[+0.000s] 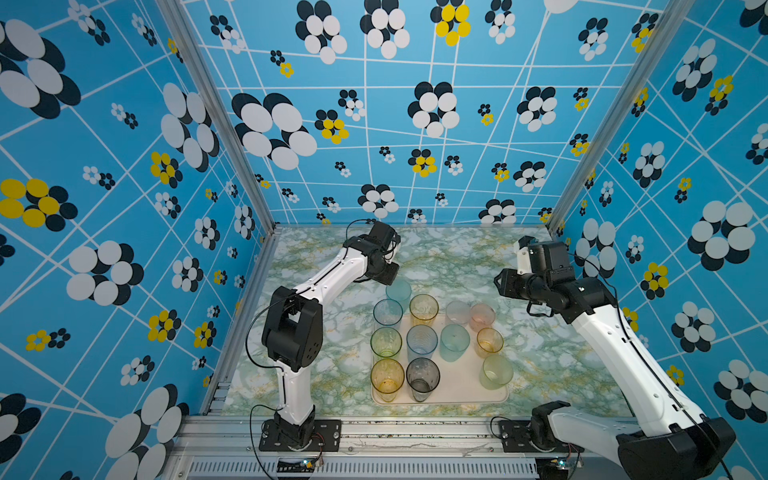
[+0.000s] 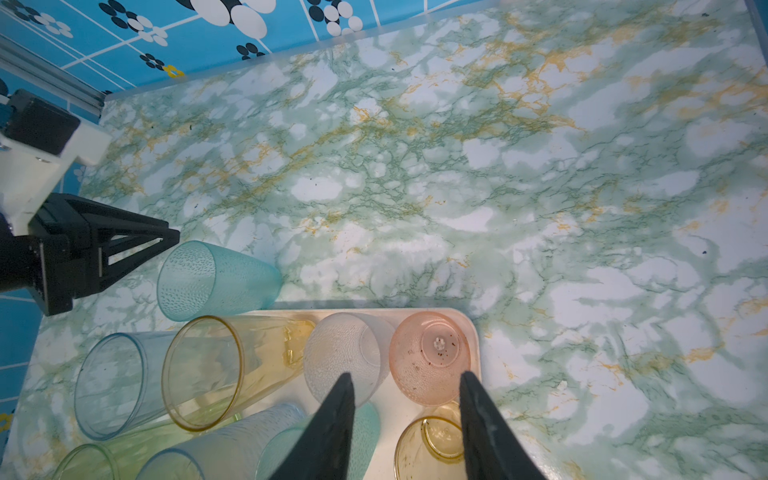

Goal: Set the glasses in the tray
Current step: 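Lower the left gripper onto the remaining teal frosted cup's rim, then close the left gripper on the teal cup and lift it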

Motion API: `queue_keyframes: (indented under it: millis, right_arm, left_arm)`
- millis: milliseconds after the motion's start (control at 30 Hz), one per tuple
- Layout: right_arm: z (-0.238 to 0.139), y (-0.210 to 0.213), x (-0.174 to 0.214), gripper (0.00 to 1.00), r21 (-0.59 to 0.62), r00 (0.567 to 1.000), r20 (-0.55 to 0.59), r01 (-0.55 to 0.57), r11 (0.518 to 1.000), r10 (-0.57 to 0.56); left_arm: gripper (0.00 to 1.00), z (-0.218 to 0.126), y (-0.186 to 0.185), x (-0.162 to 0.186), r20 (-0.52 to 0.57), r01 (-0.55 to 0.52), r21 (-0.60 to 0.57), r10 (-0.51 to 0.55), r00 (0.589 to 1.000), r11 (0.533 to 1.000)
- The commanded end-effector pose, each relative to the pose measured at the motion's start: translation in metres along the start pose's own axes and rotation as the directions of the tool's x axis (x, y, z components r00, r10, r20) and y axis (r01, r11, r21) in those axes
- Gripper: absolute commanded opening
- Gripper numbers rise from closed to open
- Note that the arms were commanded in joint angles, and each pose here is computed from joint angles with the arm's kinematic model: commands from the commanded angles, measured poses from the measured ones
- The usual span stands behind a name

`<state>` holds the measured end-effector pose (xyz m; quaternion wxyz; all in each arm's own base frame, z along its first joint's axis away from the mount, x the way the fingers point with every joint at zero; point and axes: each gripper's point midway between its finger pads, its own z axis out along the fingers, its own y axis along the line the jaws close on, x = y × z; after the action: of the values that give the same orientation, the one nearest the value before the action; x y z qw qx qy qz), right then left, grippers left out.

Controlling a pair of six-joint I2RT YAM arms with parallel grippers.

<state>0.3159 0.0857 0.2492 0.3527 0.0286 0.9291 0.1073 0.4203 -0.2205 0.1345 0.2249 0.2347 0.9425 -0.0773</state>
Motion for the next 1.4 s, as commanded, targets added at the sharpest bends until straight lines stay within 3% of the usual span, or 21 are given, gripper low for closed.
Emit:
queue_keyframes:
  millis: [0,233,433,600,833,1067,1367]
  right_arm:
    - [0.003,-0.002,0.002,0.44,0.001,1.0,-0.012,0.004,1.0,-0.004]
    - [0.002,-0.002,0.003,0.44,0.001,1.0,-0.009,0.002,1.0,-0.002]
    - [0.004,0.0,0.002,0.44,-0.012,1.0,-0.007,-0.005,1.0,0.005]
    - [0.002,0.001,0.003,0.44,-0.018,1.0,-0.003,-0.01,1.0,0.01]
    - [-0.003,-0.001,0.004,0.44,-0.01,1.0,0.007,-0.004,1.0,0.005]
    - [0.001,-0.001,0.005,0.44,-0.011,1.0,0.0,-0.003,1.0,0.003]
    - [0.002,-0.001,0.005,0.44,-0.01,1.0,0.0,-0.002,1.0,0.002]
  left_arm:
    - [0.27,-0.025,0.008,-0.014,0.072,0.003,-0.038,0.0,0.997,0.999]
    - [0.27,-0.054,-0.008,-0.013,0.112,-0.018,0.037,0.013,0.994,0.999]
    - [0.28,-0.05,-0.028,0.011,0.005,-0.049,0.135,0.049,0.999,0.99]
    - [0.28,-0.034,-0.024,0.022,-0.052,-0.049,0.106,0.054,0.997,0.993]
    - [0.3,-0.028,-0.021,0.014,-0.034,-0.053,0.086,0.057,0.998,0.995]
    - [0.3,-0.007,-0.017,0.023,-0.102,-0.057,0.069,0.064,0.993,0.996]
    - [0.29,0.0,-0.015,0.022,-0.113,-0.061,0.061,0.068,0.991,0.996]
